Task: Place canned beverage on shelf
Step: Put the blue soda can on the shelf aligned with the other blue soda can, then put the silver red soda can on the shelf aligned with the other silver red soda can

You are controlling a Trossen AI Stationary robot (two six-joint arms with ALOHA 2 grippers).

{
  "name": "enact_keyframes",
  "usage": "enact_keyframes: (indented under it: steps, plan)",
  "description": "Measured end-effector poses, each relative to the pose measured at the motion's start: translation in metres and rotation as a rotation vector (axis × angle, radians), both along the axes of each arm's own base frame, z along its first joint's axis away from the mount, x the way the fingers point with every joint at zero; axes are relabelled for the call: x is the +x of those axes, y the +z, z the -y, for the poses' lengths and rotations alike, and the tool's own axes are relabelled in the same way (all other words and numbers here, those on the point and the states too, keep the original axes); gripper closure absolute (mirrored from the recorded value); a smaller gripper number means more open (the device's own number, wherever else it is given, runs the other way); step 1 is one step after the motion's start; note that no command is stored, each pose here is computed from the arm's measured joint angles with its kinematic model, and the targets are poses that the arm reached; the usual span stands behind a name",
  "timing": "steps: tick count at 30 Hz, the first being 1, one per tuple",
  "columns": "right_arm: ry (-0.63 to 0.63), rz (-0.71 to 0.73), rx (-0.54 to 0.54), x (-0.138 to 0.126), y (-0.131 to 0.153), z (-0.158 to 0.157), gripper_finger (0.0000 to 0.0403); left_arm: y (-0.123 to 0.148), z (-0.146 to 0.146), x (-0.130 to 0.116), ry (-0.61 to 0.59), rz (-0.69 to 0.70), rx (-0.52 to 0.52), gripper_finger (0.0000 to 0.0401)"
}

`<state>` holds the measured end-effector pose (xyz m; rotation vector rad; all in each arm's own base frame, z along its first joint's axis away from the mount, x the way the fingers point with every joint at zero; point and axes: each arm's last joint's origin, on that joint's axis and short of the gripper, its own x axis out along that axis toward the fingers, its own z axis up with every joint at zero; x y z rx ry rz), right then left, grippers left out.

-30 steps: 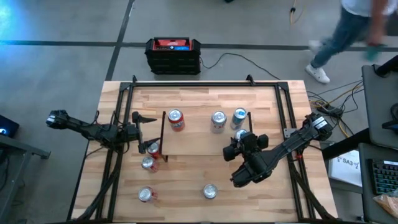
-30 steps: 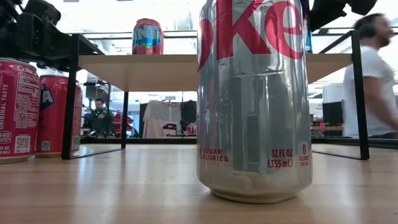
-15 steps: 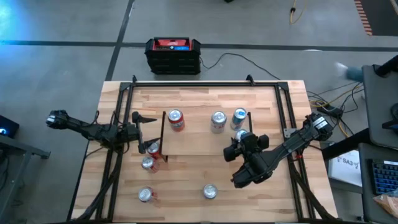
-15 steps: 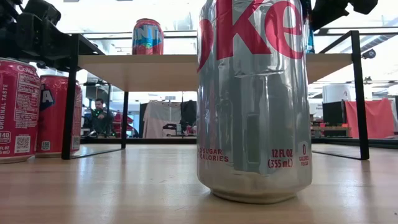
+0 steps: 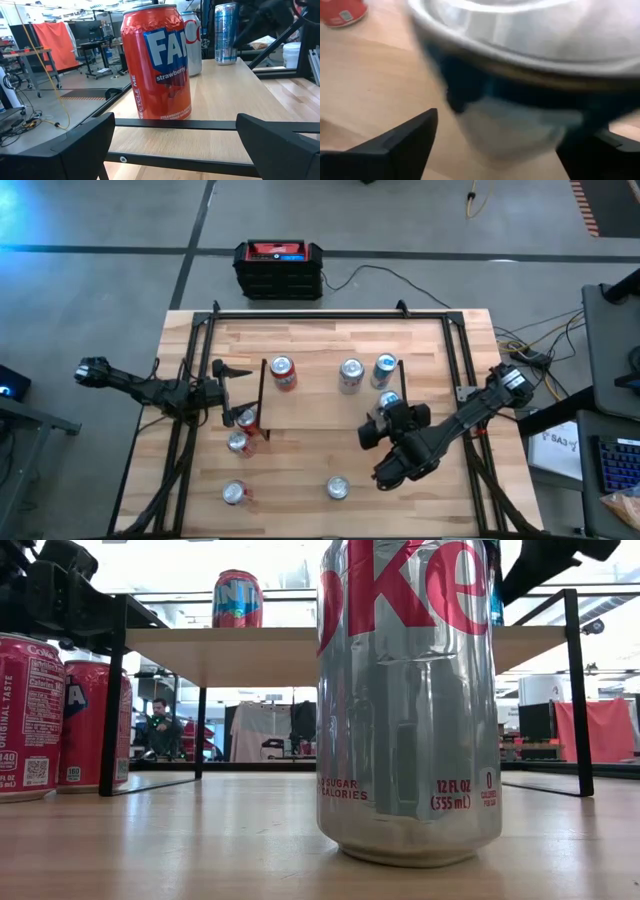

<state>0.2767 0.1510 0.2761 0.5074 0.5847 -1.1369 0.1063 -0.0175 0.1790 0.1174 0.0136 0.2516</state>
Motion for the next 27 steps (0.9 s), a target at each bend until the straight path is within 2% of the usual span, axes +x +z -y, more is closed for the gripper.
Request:
enact_keyframes:
  steps: [4, 13, 22, 27]
  plan:
    - [-0.003, -0.012, 0.036, -0.001, 0.006, -0.002, 0.0023, 0.0, 0.0, 0.0, 0.0, 0.0, 0.0, 0.0001]
    - [-0.05, -0.083, 0.193, -0.004, 0.017, -0.005, 0.0019, 0.0, 0.0, 0.0, 0.0, 0.0, 0.0, 0.0001]
    - [0.034, -0.233, 0.531, -0.004, 0.041, -0.017, 0.0019, 0.0, 0.0, 0.0, 0.0, 0.0, 0.0, 0.0001]
    - [0.119, -0.282, 0.651, -0.012, 0.04, -0.039, 0.0019, 0.0, 0.0, 0.0, 0.0, 0.0, 0.0, 0.0001]
